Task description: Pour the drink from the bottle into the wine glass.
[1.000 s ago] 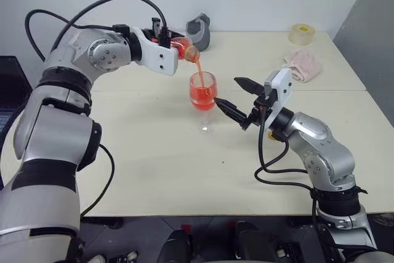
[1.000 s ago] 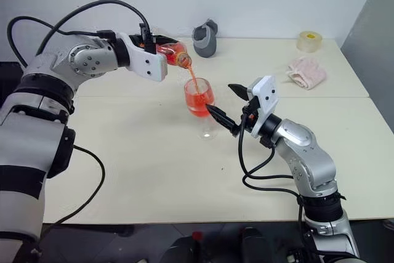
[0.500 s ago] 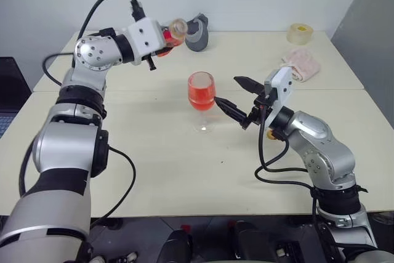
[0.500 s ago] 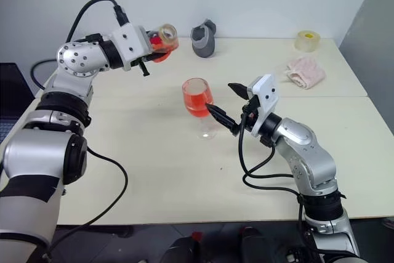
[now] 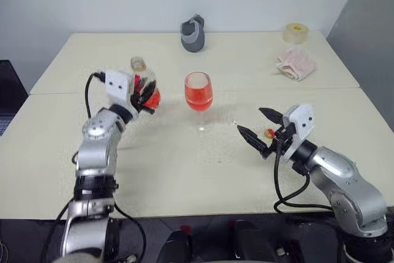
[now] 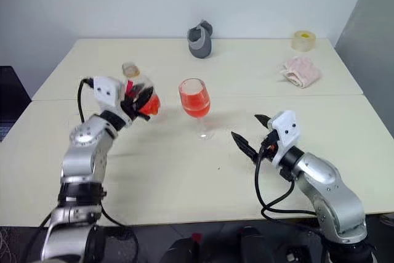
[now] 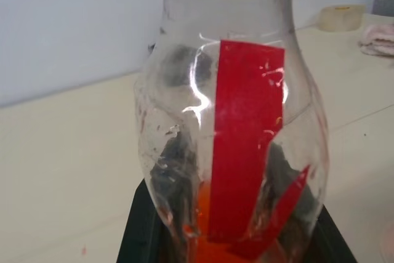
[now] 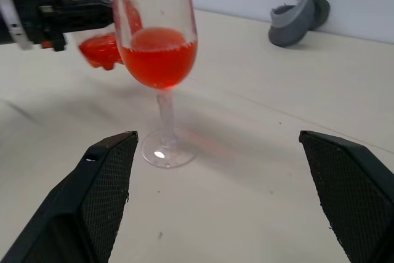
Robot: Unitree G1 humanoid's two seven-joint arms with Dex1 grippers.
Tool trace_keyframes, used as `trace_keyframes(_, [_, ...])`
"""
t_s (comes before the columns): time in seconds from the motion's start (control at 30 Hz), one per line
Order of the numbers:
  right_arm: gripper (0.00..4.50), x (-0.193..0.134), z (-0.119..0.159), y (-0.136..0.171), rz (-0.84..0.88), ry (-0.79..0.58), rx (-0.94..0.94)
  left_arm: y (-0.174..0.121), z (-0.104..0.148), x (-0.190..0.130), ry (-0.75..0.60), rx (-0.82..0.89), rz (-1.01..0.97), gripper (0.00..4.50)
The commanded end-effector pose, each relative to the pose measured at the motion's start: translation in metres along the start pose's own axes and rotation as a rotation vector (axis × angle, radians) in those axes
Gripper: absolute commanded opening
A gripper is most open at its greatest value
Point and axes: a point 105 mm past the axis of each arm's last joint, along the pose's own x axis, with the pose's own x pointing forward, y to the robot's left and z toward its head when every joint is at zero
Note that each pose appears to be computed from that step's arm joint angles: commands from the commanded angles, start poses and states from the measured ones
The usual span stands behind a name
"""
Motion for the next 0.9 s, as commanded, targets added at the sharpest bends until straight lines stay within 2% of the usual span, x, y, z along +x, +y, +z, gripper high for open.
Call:
trace_keyframes(0.03, [4.5, -0.008, 0.009, -0.009, -0.12, -0.038, -0.033, -0.004, 0.017, -0.012, -0.089, -0.034, 0.05, 0.9])
trace_keyframes(0.27, [4.5, -0.01, 0.006, -0.006, -0.158, -0.059, -0.004, -0.01, -0.022, -0.026, -0.03, -0.163, 0.097, 0.9])
trace_keyframes(0.4, [4.5, -0.017, 0.006, 0.021, 0.037, -0.087, 0.014, -0.006, -0.036, -0.022, -0.01, -0.173, 0.09, 0.9])
trace_keyframes(0.6, [4.5, -0.033, 0.001, 0.048, 0.321, -0.081, 0.027, -0.002, -0.043, -0.002, -0.014, -0.162, 0.065, 0.9])
trace_keyframes(0.73, [4.5, -0.035, -0.004, 0.049, 0.389, -0.066, -0.007, 0.0, -0.046, 0.01, -0.024, -0.161, 0.067, 0.9])
trace_keyframes(0.9, [4.5, -0.029, -0.001, 0.045, 0.395, -0.075, -0.019, -0.001, -0.051, 0.016, -0.026, -0.159, 0.079, 0.9])
